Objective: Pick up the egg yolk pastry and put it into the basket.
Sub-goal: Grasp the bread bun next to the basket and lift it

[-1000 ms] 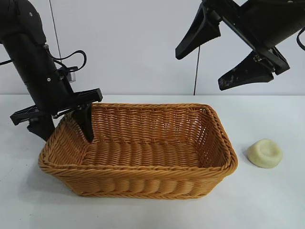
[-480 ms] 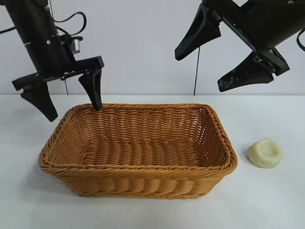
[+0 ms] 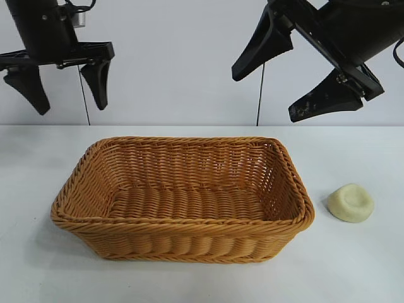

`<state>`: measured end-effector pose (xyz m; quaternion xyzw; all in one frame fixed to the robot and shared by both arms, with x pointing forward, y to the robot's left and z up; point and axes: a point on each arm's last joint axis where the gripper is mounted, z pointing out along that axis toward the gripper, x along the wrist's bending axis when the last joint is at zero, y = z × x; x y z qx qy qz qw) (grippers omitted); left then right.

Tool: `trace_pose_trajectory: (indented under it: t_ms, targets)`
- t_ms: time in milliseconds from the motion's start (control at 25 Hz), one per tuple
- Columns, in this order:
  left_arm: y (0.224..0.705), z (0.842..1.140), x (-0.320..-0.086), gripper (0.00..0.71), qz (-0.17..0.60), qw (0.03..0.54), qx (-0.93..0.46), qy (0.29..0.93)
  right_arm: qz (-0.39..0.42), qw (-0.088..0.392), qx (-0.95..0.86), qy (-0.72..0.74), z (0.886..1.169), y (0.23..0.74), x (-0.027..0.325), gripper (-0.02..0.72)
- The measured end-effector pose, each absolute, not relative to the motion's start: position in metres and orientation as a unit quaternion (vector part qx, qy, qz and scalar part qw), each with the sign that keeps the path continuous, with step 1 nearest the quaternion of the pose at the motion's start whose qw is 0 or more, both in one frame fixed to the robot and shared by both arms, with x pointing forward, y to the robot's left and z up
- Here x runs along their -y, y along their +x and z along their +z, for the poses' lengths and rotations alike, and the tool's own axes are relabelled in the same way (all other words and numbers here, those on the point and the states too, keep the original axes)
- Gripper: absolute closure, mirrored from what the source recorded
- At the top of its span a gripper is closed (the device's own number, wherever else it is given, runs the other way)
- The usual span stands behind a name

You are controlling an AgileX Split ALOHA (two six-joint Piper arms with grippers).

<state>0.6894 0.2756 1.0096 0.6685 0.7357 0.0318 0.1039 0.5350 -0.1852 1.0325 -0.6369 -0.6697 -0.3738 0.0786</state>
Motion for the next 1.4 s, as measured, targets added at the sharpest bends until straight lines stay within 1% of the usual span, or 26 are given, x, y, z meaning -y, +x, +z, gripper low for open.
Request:
trace_pose_trajectory:
  t_ms: [200, 400, 640, 840, 920, 1080, 1160, 1320, 1400]
  targets:
    - [0.671, 1.023, -0.279, 0.043, 0.031, 0.105, -0.732, 0.672, -0.374, 0.078, 0.670, -0.637, 1.032, 0.535, 0.185, 0.013]
    - [0.630, 1.041, -0.281, 0.043, 0.028, 0.095, -0.725, 0.681, -0.374, 0.078, 0.670, -0.637, 1.032, 0.535, 0.185, 0.013]
    - [0.549, 1.077, -0.286, 0.043, 0.051, 0.099, -0.714, 0.692, -0.374, 0.078, 0.670, -0.637, 1.032, 0.535, 0.185, 0.013]
    - [0.472, 1.088, -0.292, 0.043, 0.079, 0.102, -0.708, 0.695, -0.374, 0.078, 0.670, -0.637, 1.032, 0.535, 0.185, 0.013]
    - [0.443, 1.088, -0.293, 0.043, 0.089, 0.107, -0.706, 0.694, -0.374, 0.078, 0.670, -0.637, 1.032, 0.535, 0.185, 0.013]
    - [0.391, 1.074, -0.295, 0.043, 0.098, 0.114, -0.705, 0.694, -0.374, 0.078, 0.670, -0.637, 1.032, 0.535, 0.185, 0.013]
    - [0.369, 1.061, -0.296, 0.043, 0.100, 0.117, -0.704, 0.693, -0.374, 0.078, 0.670, -0.637, 1.032, 0.535, 0.185, 0.013]
    - [0.334, 1.036, -0.297, 0.043, 0.131, 0.149, -0.699, 0.687, -0.374, 0.078, 0.670, -0.637, 1.032, 0.535, 0.185, 0.013]
    - [0.322, 1.028, -0.298, 0.043, 0.147, 0.168, -0.695, 0.684, -0.374, 0.078, 0.670, -0.637, 1.032, 0.535, 0.185, 0.013]
